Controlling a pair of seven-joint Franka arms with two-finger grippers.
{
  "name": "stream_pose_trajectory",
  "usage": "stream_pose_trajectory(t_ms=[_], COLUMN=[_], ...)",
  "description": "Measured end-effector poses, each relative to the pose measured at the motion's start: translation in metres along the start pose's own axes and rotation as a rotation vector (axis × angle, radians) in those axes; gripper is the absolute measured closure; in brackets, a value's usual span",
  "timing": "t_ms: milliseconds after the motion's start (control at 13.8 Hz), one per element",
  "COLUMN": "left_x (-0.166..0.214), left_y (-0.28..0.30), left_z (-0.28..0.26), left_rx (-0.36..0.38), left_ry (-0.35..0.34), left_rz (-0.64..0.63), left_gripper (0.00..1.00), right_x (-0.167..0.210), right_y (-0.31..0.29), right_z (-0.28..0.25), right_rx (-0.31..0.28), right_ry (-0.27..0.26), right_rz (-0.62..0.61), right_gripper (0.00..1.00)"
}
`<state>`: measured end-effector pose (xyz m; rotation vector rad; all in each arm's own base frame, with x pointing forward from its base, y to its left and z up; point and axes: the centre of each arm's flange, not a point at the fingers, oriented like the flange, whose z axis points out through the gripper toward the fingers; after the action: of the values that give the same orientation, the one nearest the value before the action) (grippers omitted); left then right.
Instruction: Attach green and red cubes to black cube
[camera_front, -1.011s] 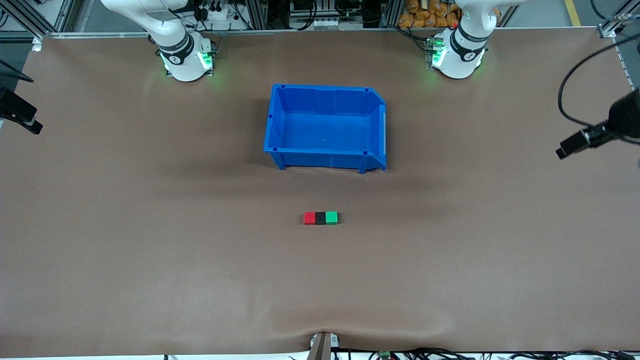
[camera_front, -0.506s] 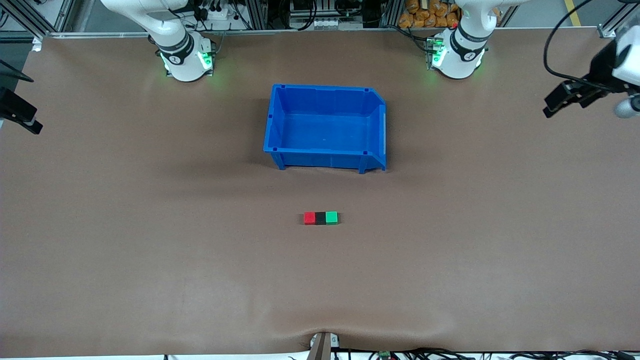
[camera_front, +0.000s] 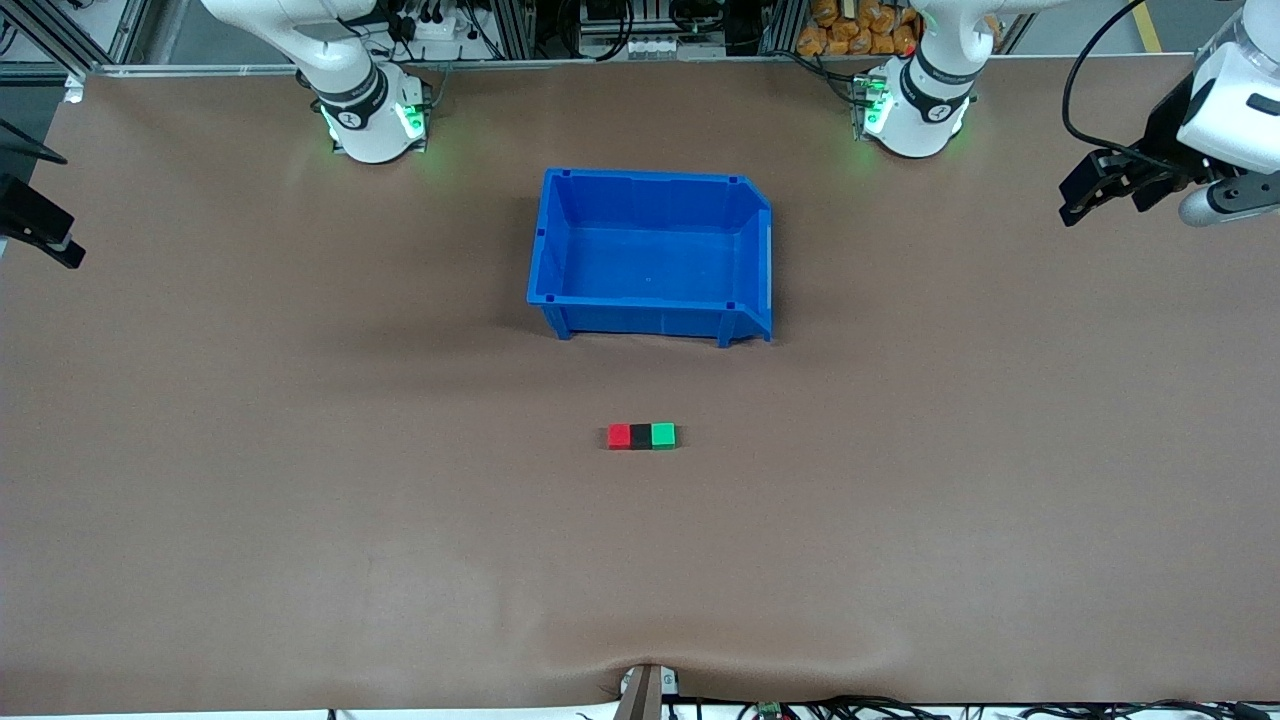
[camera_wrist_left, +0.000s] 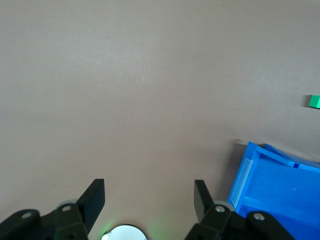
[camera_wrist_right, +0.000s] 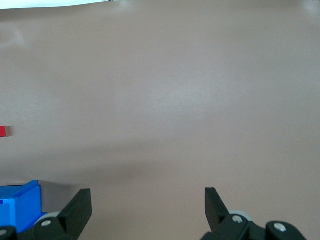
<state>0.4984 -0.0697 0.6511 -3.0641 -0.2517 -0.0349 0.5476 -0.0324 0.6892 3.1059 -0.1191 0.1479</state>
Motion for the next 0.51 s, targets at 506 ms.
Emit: stream_pose_trajectory(t_ms=[506], left_x=[0.004], left_y=[-0.014], left_z=[-0.004], left_rx=[-0.002], left_ry=[0.006], left_rz=[0.085], left_gripper=[0.19], right_x=[0.000], right_y=[0.000], right_z=[0.000], right_rx=[-0.001], right_ry=[0.000], right_rz=[0.001], right_gripper=[0.00])
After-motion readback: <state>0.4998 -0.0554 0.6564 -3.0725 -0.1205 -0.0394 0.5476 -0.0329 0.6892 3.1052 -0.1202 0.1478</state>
